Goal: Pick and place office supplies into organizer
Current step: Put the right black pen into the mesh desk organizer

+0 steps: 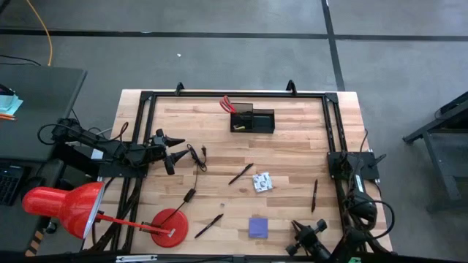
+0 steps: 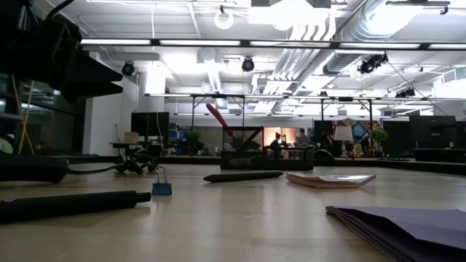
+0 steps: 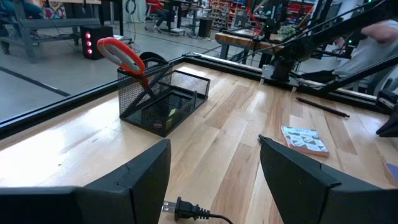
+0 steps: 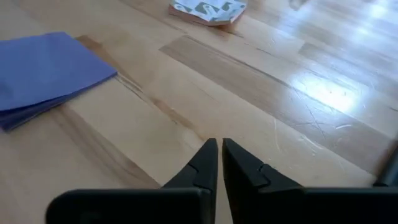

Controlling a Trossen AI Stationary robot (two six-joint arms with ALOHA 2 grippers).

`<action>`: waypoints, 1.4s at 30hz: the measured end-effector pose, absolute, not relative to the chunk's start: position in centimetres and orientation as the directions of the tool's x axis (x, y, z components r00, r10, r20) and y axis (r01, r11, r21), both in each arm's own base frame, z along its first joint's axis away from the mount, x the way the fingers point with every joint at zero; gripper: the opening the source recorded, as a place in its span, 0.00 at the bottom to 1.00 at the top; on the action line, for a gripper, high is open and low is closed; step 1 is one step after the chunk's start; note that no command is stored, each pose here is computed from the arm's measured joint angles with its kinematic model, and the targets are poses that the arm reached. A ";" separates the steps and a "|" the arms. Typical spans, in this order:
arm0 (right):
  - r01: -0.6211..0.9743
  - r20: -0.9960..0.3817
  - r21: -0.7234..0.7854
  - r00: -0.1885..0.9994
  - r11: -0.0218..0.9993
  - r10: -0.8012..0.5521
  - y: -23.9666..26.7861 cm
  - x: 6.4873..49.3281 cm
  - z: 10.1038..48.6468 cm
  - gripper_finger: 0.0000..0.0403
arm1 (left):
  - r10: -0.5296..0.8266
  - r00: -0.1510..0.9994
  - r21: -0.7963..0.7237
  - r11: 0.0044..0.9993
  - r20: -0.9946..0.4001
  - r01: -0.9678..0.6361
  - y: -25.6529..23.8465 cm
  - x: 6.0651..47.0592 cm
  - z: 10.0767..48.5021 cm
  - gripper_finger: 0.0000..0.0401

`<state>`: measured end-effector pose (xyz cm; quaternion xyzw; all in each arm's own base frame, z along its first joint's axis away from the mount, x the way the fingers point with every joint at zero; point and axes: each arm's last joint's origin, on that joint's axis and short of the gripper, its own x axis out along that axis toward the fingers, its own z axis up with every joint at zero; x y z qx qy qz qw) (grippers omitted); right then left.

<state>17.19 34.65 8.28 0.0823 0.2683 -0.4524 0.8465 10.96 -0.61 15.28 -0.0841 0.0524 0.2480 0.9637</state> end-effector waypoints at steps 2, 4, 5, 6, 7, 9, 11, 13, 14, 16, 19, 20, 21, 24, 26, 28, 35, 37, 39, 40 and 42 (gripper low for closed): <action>0.835 -0.539 -0.111 0.405 0.540 -0.738 34.1 18.2 8.2 0.01 | 0.470 0.871 -0.136 0.862 -0.143 -0.487 -0.6 11.0 15.3 0.58; 0.852 -0.536 -0.107 0.384 0.512 -0.752 33.4 19.5 8.3 0.01 | 0.470 0.871 -0.136 0.863 -0.143 -0.487 -0.6 11.0 15.3 0.58; 0.857 -0.528 -0.096 0.388 0.507 -0.756 33.1 20.1 8.3 0.01 | 0.469 0.871 -0.136 0.863 -0.143 -0.487 -0.6 11.0 15.3 0.58; 0.857 -0.520 -0.087 0.395 0.507 -0.757 32.9 20.4 8.4 0.02 | 0.470 0.871 -0.136 0.863 -0.142 -0.487 -0.6 11.0 15.3 0.58; 0.859 -0.521 -0.083 0.395 0.505 -0.757 32.9 20.5 8.5 0.03 | 0.470 0.871 -0.136 0.863 -0.142 -0.487 -0.6 11.0 15.3 0.58; 0.861 -0.522 -0.070 0.399 0.504 -0.754 32.9 20.5 8.7 0.04 | 0.470 0.871 -0.136 0.863 -0.142 -0.487 -0.6 11.0 15.3 0.58; 0.852 -0.494 -0.032 0.441 0.523 -0.749 32.8 20.7 8.9 0.05 | 0.470 0.871 -0.136 0.863 -0.142 -0.487 -0.6 11.0 15.3 0.58; 0.849 -0.474 -0.017 0.459 0.529 -0.752 32.5 21.3 9.0 0.06 | 0.469 0.871 -0.137 0.863 -0.142 -0.487 -0.6 11.0 15.3 0.58; 0.852 -0.473 -0.017 0.454 0.523 -0.756 32.3 21.7 9.0 0.06 | 0.469 0.871 -0.136 0.863 -0.142 -0.487 -0.6 11.0 15.3 0.58; 0.886 -0.497 0.004 0.404 0.463 -0.768 31.9 22.2 9.0 0.08 | 0.470 0.871 -0.136 0.863 -0.142 -0.487 -0.6 11.0 15.3 0.58; 0.958 -0.563 0.086 0.275 0.275 -0.779 31.2 22.8 8.8 0.11 | 0.469 0.871 -0.136 0.863 -0.143 -0.487 -0.6 11.0 15.3 0.58; 0.974 -0.587 0.114 0.224 0.195 -0.778 31.1 22.9 8.7 0.13 | 0.469 0.871 -0.136 0.863 -0.143 -0.487 -0.6 11.0 15.3 0.58; 0.982 -0.603 0.136 0.187 0.132 -0.775 30.9 23.0 8.7 0.14 | 0.470 0.871 -0.136 0.862 -0.142 -0.487 -0.6 11.0 15.3 0.58; 0.984 -0.618 0.167 0.152 0.060 -0.772 30.8 23.1 8.6 0.19 | 0.470 0.871 -0.136 0.862 -0.142 -0.487 -0.6 11.0 15.3 0.58; 0.981 -0.613 0.184 0.161 0.058 -0.773 30.8 23.1 8.6 0.21 | 0.470 0.871 -0.136 0.863 -0.142 -0.487 -0.6 11.0 15.3 0.58; 0.985 -0.624 0.164 0.148 0.057 -0.768 30.9 23.1 8.7 0.23 | 0.470 0.871 -0.136 0.862 -0.142 -0.487 -0.6 11.0 15.3 0.58; 0.996 -0.728 0.073 0.023 -0.044 -0.685 31.9 24.0 10.0 0.27 | 0.469 0.871 -0.136 0.863 -0.143 -0.487 -0.6 11.0 15.3 0.58; 0.997 -0.758 0.038 -0.014 -0.066 -0.652 31.9 24.4 10.6 0.27 | 0.470 0.871 -0.136 0.863 -0.142 -0.487 -0.6 11.0 15.3 0.58; 0.994 -0.797 0.020 -0.051 -0.110 -0.602 31.7 24.5 11.5 0.27 | 0.469 0.872 -0.137 0.863 -0.142 -0.487 -0.6 11.0 15.3 0.58; 0.990 -0.803 0.025 -0.061 -0.136 -0.592 31.5 24.4 12.1 0.26 | 0.469 0.871 -0.136 0.863 -0.143 -0.487 -0.6 11.0 15.3 0.58; 0.982 -0.817 0.041 -0.075 -0.187 -0.572 31.3 24.1 13.1 0.26 | 0.470 0.871 -0.136 0.862 -0.142 -0.487 -0.6 11.0 15.3 0.58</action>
